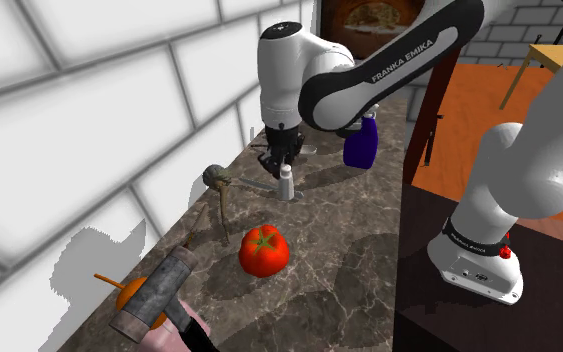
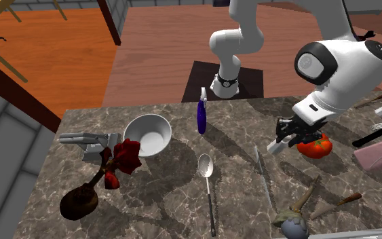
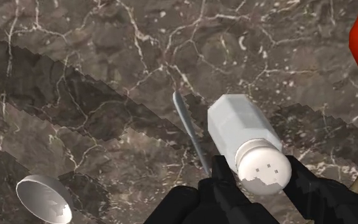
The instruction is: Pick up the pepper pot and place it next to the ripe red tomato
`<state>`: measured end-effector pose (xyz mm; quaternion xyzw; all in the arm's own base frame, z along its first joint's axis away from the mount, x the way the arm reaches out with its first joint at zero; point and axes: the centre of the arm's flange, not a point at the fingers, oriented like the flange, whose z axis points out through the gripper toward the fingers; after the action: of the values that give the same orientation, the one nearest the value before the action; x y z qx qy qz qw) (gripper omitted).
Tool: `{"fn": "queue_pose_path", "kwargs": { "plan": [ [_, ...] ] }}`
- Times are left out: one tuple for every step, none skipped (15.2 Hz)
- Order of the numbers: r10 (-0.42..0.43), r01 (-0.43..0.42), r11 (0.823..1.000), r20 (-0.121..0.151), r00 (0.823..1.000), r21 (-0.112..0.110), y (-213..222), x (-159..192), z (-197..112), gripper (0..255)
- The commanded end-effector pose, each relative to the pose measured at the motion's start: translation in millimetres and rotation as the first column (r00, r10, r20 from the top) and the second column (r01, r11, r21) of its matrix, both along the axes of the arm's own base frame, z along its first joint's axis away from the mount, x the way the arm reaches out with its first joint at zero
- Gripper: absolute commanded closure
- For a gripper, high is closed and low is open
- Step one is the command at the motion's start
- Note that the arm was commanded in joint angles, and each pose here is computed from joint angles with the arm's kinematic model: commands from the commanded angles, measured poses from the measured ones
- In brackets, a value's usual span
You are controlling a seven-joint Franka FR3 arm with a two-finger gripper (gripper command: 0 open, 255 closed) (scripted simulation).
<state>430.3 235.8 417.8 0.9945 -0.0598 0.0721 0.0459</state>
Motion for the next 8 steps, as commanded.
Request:
{"fn": "queue_pose_path", "kwargs": {
  "plan": [
    [0.0, 0.0, 1.0, 0.001, 1.0, 0.0, 0, 0, -12, 255],
    [0.0, 0.0, 1.0, 0.001, 1.0, 0.0, 0, 0, -17, 255],
    [0.0, 0.0, 1.0, 0.001, 1.0, 0.0, 0, 0, -23, 255],
    [0.0, 0.0, 1.0, 0.001, 1.0, 0.0, 0, 0, -28, 255],
    [0.0, 0.0, 1.0, 0.001, 1.0, 0.0, 0, 0, -33, 255],
    [0.0, 0.0, 1.0, 0.001, 1.0, 0.0, 0, 0, -38, 255],
    [0.0, 0.0, 1.0, 0.001, 1.0, 0.0, 0, 0, -44, 255],
    [0.0, 0.0, 1.0, 0.001, 1.0, 0.0, 0, 0, -45, 255]
  ]
}}
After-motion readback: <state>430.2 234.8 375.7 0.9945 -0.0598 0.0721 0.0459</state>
